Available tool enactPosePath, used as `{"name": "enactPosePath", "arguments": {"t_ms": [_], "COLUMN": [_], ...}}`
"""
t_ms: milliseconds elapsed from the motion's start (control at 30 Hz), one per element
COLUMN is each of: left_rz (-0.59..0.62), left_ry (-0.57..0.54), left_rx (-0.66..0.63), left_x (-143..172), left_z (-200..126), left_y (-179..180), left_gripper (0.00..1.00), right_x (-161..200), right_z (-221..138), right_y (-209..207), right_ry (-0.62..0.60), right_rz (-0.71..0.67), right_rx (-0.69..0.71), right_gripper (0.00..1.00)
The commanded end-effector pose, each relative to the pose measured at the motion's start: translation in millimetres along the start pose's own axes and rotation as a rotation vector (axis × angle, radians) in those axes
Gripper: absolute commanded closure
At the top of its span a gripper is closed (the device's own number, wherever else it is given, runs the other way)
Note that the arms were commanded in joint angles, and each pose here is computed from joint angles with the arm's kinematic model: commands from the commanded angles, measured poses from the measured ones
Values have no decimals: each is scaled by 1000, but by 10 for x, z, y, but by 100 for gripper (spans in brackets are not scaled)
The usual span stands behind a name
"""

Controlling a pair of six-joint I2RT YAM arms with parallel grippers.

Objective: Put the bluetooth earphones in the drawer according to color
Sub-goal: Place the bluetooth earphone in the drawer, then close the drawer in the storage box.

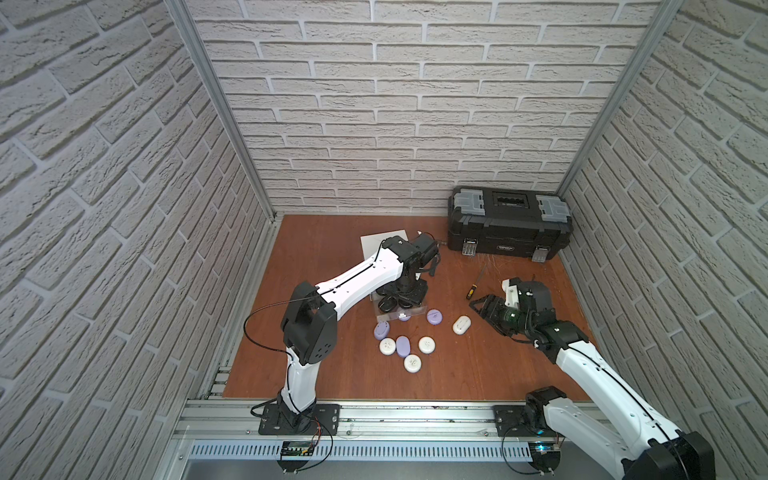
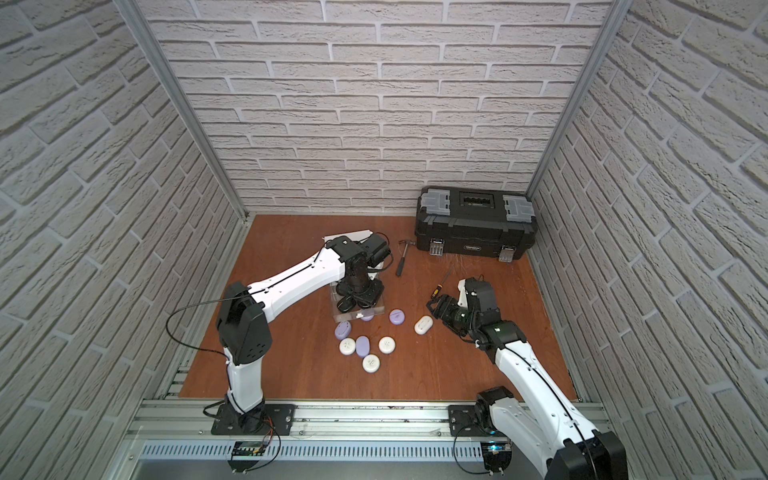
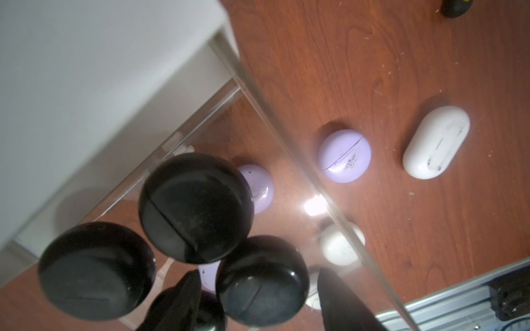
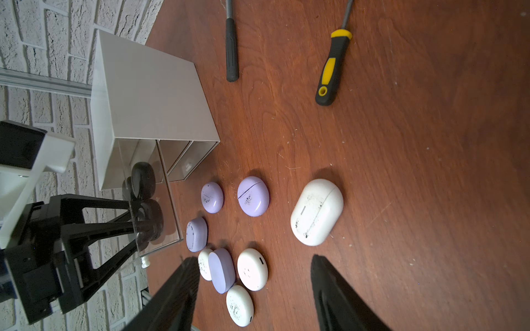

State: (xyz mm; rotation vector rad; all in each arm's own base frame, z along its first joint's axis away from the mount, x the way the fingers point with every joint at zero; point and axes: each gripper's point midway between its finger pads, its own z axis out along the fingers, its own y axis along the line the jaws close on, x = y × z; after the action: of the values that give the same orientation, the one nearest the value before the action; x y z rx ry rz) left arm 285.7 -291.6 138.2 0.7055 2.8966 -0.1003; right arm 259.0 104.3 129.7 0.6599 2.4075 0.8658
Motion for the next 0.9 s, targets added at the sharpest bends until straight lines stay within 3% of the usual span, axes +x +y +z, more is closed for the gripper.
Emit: {"name": "enactPosePath", "arguments": {"t_ms": [0,200,267,400,433,867], "left_rz": [9,-3,-28,-109,-130,-264], "left_ry": [-58,-226,-259,-302,-310,-409], "left_rx": [-26,-100,-116,-101,-82,76], "left_x": [-72,-271,-340,-545,-614,-1518], "left_z": [-280,-1014,-1160,-1243,-1229,-912], "left_y": [45,291,460,874,963,1712], "left_gripper": [30,25,23,22,22,17], "right_x": [-73,-33,-1,92,135,855], "right_z": [-14,-28,-35,-66,-66,203], "right_y": [67,204,259,356,378,581], "right_ry": [-23,15,27,44,53,205], "right_rz": [-15,-13,-10,-16,-18,-96], "right_rx": [-28,-88,-115,-148,-152,-169], "right_gripper": [34,39,51,94,97,97]}}
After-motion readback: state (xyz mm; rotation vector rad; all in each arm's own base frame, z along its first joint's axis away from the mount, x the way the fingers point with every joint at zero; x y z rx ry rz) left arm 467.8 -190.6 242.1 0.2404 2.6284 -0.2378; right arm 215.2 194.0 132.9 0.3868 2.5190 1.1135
